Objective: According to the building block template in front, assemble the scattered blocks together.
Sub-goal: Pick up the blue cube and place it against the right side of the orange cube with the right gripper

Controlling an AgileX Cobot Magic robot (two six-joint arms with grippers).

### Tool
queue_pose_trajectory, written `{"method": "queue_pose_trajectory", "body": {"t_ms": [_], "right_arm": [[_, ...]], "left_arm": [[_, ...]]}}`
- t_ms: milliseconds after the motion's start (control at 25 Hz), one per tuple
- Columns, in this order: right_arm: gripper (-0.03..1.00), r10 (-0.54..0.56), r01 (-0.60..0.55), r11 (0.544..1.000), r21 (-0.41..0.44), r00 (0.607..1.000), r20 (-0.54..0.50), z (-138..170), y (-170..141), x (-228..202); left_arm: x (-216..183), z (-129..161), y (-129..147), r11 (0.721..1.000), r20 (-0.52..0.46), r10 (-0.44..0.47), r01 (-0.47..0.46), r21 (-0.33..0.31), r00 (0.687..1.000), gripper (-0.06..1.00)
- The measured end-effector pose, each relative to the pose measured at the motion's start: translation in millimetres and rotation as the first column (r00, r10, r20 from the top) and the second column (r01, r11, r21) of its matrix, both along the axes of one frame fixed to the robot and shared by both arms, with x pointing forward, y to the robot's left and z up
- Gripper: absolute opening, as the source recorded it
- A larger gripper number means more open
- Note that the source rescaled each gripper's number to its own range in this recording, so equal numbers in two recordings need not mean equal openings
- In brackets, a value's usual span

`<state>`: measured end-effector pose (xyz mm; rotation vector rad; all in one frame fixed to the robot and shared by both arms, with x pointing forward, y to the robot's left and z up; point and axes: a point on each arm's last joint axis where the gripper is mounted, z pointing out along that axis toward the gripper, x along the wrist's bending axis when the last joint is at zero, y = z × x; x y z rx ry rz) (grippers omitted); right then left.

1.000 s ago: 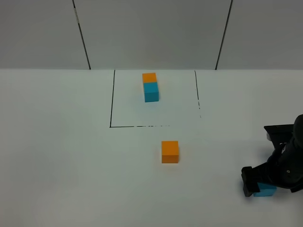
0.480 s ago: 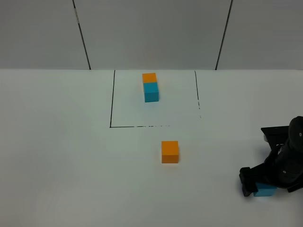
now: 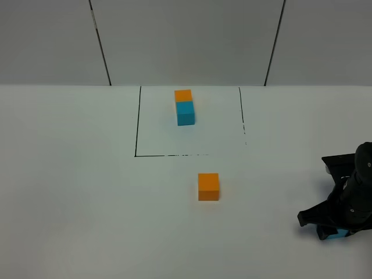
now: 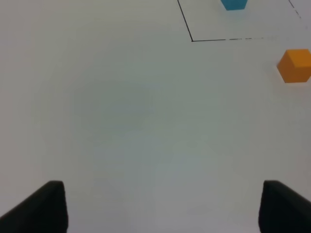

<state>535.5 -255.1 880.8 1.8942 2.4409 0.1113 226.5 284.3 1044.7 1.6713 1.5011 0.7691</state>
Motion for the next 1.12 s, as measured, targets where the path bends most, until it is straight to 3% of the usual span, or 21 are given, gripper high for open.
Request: {"method": "queue_pose_trajectory", "body": {"t_ms": [200, 400, 520, 720, 760, 880, 1120], "right_arm": [[0.01, 0.077, -0.077, 0.997, -0.022, 0.997, -0.016, 5, 0, 7], [0.01, 0.334, -0.338, 0.936, -0.097, 0.941, -0.058, 33, 0, 35], [0.01, 0.546, -0.548, 0.825, -0.14, 0.836, -0.055, 59, 11, 52], [0.01, 0.868, -0.856, 0.476, -0.202, 0.494, -0.047, 81, 51, 65], [0.01, 0.893, -0.878, 0.43, -0.211, 0.448, -0.045, 83, 59, 67], [0.01, 0.927, -0.912, 0.351, -0.211, 0.37, -0.055, 78, 80, 75], [0.0, 0.94, -0.938, 0.306, -0.162, 0.325, -0.107, 57, 107, 91]], "left_arm": [[0, 0, 0, 1.0, 0.0, 0.0, 0.0, 0.0, 1.0, 0.68], [0, 0, 0, 1.0, 0.0, 0.0, 0.0, 0.0, 1.0, 0.68], [0, 0, 0, 1.0, 0.0, 0.0, 0.0, 0.0, 1.0, 0.68], [0, 0, 0, 1.0, 0.0, -0.001, 0.001, 0.001, 1.0, 0.68], [0, 0, 0, 1.0, 0.0, -0.001, 0.001, 0.001, 1.0, 0.68], [0, 0, 0, 1.0, 0.0, -0.001, 0.001, 0.002, 1.0, 0.68], [0, 0, 0, 1.0, 0.0, -0.001, 0.001, 0.002, 1.0, 0.68]]}}
